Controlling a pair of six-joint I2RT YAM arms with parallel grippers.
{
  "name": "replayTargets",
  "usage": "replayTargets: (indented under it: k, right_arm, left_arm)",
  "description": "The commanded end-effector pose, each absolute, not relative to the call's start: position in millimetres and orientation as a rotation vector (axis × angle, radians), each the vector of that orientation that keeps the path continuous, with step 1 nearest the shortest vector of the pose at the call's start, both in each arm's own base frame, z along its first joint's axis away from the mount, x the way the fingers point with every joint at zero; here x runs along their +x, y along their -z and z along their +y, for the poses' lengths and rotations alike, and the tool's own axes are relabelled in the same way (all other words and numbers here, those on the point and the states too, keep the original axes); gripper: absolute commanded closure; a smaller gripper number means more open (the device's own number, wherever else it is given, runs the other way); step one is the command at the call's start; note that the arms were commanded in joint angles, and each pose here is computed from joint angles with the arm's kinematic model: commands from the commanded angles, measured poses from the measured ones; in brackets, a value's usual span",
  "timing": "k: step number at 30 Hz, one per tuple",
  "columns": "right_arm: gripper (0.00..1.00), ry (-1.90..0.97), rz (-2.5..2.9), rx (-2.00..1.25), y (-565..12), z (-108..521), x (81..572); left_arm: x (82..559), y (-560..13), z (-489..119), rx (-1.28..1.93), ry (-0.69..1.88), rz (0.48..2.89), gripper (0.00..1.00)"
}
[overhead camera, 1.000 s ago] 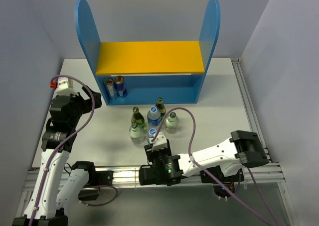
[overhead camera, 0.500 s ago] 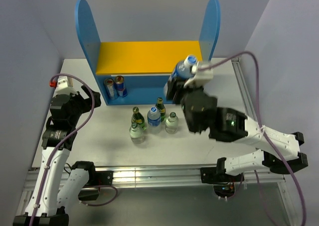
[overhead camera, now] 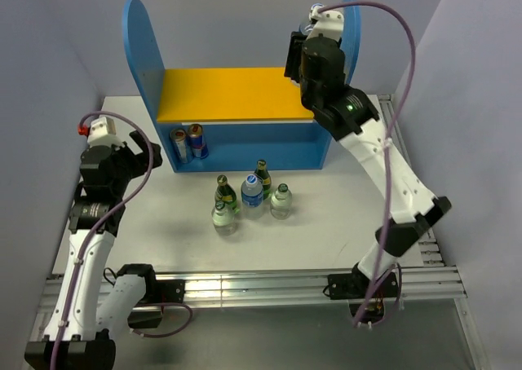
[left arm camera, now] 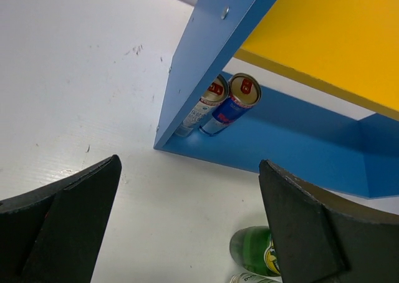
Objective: Place and organize the beverage onto the shelf
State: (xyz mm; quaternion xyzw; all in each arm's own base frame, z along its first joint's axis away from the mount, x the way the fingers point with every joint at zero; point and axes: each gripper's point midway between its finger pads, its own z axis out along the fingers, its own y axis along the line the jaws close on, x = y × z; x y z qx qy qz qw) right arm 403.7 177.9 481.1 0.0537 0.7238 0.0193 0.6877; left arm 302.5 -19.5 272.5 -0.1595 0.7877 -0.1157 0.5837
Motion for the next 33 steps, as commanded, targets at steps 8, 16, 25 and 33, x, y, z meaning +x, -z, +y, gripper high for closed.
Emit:
replayTargets:
  k: [8,16,25,33]
  right_arm:
    - [1.0,-0.085,1.64,0.201,-452,165,477]
    - [1.0,-0.037,1.71,0.239,-403,155,485]
    - [0.24,-0.037,1.752,0.252,-387,156,486]
    - [0.09,-0.056,1.769,0.261,-384,154,473]
  left_arm:
    - [298,-298,-14,-0.343,0.264,1.74,0.01]
    - [297,-299,-4,-0.366,0.261,1.722,0.01]
    - [299,-298,-1,-0.375,0.263,1.728,0.01]
    - [300,-297,3,-0.388,0.266,1.73,0.01]
